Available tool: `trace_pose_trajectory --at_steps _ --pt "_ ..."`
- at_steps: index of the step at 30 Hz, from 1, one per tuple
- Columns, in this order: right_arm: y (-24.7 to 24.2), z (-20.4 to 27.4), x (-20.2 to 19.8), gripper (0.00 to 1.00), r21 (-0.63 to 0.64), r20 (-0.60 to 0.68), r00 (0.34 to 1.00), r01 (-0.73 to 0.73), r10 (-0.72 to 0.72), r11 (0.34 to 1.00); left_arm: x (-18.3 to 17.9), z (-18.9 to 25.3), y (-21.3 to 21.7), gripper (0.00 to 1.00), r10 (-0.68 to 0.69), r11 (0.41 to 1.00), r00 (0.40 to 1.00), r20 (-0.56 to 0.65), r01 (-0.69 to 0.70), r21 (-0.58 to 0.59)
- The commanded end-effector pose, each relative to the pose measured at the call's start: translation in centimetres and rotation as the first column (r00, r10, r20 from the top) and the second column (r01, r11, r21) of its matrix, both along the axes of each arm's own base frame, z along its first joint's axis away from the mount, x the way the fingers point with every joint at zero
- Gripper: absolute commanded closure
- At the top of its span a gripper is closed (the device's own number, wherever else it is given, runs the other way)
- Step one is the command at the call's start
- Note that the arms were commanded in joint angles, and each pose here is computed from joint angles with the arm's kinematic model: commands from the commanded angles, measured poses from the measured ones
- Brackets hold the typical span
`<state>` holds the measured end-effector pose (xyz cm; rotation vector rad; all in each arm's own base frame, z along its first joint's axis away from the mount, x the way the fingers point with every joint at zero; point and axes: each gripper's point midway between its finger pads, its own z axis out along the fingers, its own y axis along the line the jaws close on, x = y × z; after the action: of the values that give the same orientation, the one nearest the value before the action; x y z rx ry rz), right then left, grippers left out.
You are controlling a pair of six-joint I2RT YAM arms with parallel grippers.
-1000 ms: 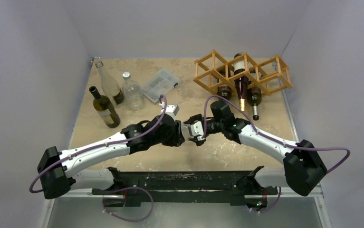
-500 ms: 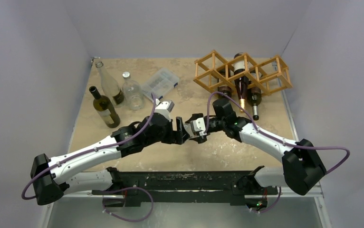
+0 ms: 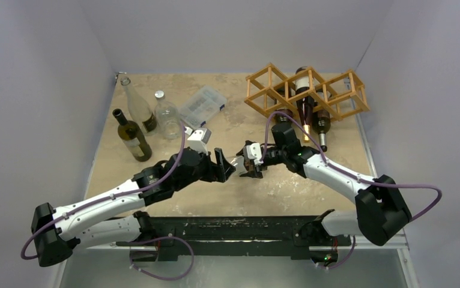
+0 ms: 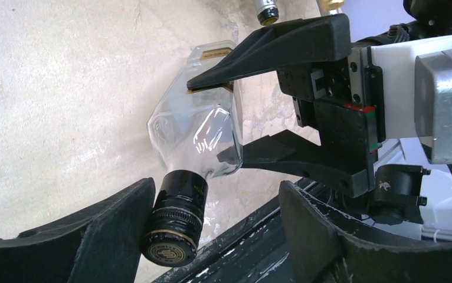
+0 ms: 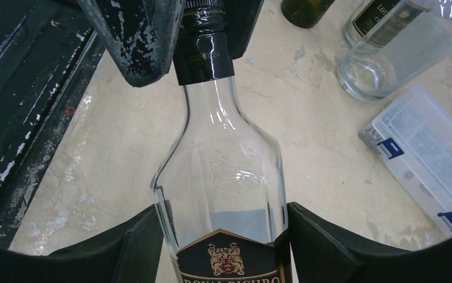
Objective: Take the wine bottle off the wine rack
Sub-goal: Pick up the wine bottle from the wine rack.
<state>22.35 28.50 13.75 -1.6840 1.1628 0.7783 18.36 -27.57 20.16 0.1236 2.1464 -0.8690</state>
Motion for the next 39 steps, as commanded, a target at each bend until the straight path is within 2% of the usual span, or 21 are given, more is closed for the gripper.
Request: trace_pose_trajectory --at_steps 1,9,12,23,27,32,34,35,37,39 --pt "1.0 3.3 0.7 0.74 0.091 0.001 1.000 -0.012 0.011 0.996 0.9 1.5 0.0 0.26 0.066 0.992 0.997 0.040 -0.061 -0.111" --pt "0.8 3.3 1.2 0.74 0.104 -0.026 1.000 0.017 -0.014 0.994 1.2 -0.7 -0.1 0.44 0.126 0.977 0.992 -0.026 -0.128 -0.168" --pt "0.7 3.2 1.2 0.74 0.103 -0.033 0.999 0.018 -0.015 0.995 1.4 -0.8 0.1 0.48 0.146 0.974 0.989 -0.028 -0.149 -0.173" --pt "0.8 3.1 0.8 0.75 0.106 -0.044 0.999 0.002 0.003 0.994 3.2 0.2 0.9 0.51 0.249 0.945 0.968 0.021 -0.238 -0.226" --pt "0.8 3.1 0.8 0.75 0.106 -0.043 0.999 0.004 0.001 0.994 3.3 0.1 0.6 0.65 0.248 0.944 0.969 0.017 -0.238 -0.231" --pt "0.8 2.9 0.9 0.74 0.102 -0.048 0.999 0.009 -0.004 0.995 3.2 0.0 0.5 0.74 0.239 0.947 0.971 0.015 -0.229 -0.226" --pt "0.8 2.9 0.9 0.72 0.102 -0.053 0.999 0.012 -0.006 0.995 3.1 0.2 0.3 0.94 0.226 0.950 0.974 0.026 -0.214 -0.228" --pt "0.8 2.9 0.9 0.71 0.102 -0.056 0.998 0.012 -0.006 0.995 3.1 0.3 0.2 1.00 0.220 0.951 0.975 0.033 -0.207 -0.230" --pt "0.8 2.9 0.9 0.67 0.101 -0.060 0.998 0.013 -0.007 0.995 3.1 0.6 0.2 1.00 0.209 0.954 0.976 0.052 -0.192 -0.228" --pt "0.8 3.0 0.7 0.56 0.101 -0.071 0.997 0.008 -0.001 0.995 3.1 1.1 0.3 1.00 0.202 0.959 0.977 0.074 -0.182 -0.216"
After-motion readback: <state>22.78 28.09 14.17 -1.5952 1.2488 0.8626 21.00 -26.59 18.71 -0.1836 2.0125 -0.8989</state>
